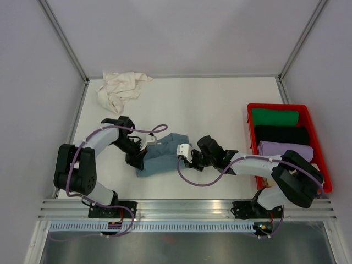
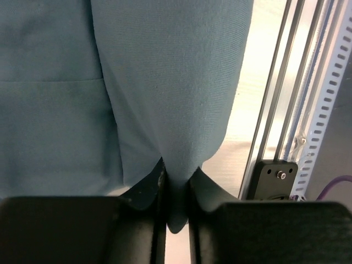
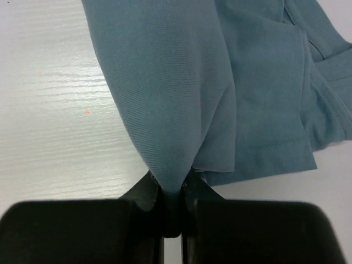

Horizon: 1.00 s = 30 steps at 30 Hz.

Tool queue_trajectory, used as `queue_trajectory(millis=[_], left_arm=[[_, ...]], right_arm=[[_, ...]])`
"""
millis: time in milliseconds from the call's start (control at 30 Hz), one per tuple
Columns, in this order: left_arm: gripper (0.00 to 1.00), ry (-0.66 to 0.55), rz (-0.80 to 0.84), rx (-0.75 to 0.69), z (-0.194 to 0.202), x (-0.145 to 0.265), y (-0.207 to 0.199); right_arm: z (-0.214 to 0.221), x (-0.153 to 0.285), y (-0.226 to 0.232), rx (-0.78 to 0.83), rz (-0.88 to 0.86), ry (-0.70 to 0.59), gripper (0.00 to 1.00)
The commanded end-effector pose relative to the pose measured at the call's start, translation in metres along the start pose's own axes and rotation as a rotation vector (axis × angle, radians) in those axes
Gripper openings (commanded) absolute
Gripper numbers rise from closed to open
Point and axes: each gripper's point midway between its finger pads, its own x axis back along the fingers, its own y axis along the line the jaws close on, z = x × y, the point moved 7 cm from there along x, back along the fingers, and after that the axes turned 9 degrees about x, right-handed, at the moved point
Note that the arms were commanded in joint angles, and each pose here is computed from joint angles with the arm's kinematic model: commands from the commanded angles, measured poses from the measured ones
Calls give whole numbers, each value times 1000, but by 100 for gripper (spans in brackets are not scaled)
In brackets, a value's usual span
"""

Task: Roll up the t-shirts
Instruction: Roll the tshirt

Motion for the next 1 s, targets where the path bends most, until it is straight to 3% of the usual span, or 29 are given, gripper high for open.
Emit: queue_trajectory(millis=[0, 200, 433, 633, 700, 800, 867, 967], left_arm=[[23, -19, -69, -62, -3, 7, 5], [54, -43, -123, -86, -3, 15, -6], [61, -90, -157, -103, -3, 22, -21], [66, -148, -131, -132, -9, 26, -32], [54, -128, -107, -115, -4, 20, -30], [22, -81, -54, -46, 4, 9, -27], [16, -73, -18, -19, 4, 10, -30], [18, -125, -14, -24, -11, 18, -33]], right_arm=[[-27, 6, -4, -64, -34, -94, 0], [-46, 22, 15, -258, -136, -155, 0], [-49, 35, 24, -352, -132, -178, 0], [-36, 28, 30, -389, -153, -123, 0], [-32, 25, 33, -409, -167, -109, 0], [-29, 23, 39, -441, -202, -107, 0], [-28, 23, 45, -475, -236, -106, 0], [-28, 24, 52, -597, -287, -80, 0]])
